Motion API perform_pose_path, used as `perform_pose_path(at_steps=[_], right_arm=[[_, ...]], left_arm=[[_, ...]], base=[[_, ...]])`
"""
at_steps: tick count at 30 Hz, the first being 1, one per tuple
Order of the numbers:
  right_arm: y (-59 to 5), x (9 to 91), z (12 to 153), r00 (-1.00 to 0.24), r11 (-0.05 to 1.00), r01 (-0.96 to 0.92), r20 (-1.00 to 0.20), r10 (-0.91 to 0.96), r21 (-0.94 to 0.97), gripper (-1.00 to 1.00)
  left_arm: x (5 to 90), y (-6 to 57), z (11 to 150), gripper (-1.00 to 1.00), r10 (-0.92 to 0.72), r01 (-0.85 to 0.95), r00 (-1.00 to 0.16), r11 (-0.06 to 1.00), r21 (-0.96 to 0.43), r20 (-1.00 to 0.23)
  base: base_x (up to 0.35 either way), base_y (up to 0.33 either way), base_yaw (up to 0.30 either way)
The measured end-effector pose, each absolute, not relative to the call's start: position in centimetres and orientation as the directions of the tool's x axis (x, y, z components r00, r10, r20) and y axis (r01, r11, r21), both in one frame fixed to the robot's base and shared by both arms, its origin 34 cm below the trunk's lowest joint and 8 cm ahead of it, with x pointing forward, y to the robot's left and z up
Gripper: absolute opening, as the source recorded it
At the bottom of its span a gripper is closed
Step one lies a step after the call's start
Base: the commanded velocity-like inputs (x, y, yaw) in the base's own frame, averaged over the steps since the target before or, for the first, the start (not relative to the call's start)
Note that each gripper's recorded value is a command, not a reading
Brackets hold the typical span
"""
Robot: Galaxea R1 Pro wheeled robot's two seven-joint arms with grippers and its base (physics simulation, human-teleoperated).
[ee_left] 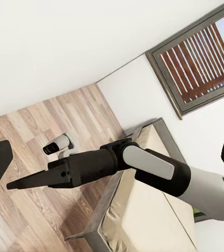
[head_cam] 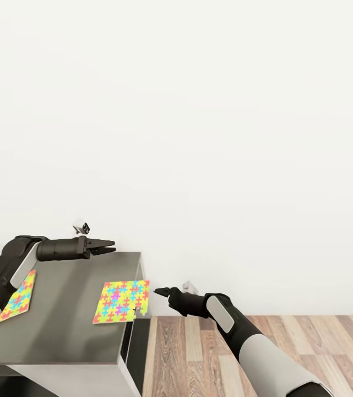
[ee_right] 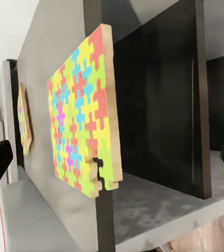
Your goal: Put all the toys in the child's room - the three board games (two on the bed and one on the table), the two jigsaw puzzles on the table, and the tennis ball on the table - inside the toy box on the table in the child's room.
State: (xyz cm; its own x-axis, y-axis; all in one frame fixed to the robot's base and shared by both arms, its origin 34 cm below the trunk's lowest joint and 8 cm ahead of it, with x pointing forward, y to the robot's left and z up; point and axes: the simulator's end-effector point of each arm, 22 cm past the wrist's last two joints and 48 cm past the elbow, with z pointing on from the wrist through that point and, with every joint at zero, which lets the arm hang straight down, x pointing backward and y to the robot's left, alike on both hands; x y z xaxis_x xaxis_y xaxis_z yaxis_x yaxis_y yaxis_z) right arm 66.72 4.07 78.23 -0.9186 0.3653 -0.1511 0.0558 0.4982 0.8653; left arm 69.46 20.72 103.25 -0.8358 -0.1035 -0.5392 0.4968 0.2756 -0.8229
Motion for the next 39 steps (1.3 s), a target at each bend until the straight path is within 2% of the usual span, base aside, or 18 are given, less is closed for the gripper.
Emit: perform_pose_path(at_steps=[24, 39], right_arm=[[4.09, 66.71, 78.18, -0.919, 0.502, 0.053, -0.155, 0.363, 0.863, 1.00], [4.08, 66.72, 77.72, -0.919, 0.504, 0.052, -0.156, 0.362, 0.862, 1.00]], left_arm=[[69.48, 20.74, 103.24, 1.00, -0.104, 0.497, -0.836, 0.276, -0.823, -0.540], [69.51, 20.73, 102.79, 1.00, -0.104, 0.497, -0.835, 0.276, -0.823, -0.540]], base=[[0.015, 0.073, 0.000], [0.000, 0.010, 0.000]])
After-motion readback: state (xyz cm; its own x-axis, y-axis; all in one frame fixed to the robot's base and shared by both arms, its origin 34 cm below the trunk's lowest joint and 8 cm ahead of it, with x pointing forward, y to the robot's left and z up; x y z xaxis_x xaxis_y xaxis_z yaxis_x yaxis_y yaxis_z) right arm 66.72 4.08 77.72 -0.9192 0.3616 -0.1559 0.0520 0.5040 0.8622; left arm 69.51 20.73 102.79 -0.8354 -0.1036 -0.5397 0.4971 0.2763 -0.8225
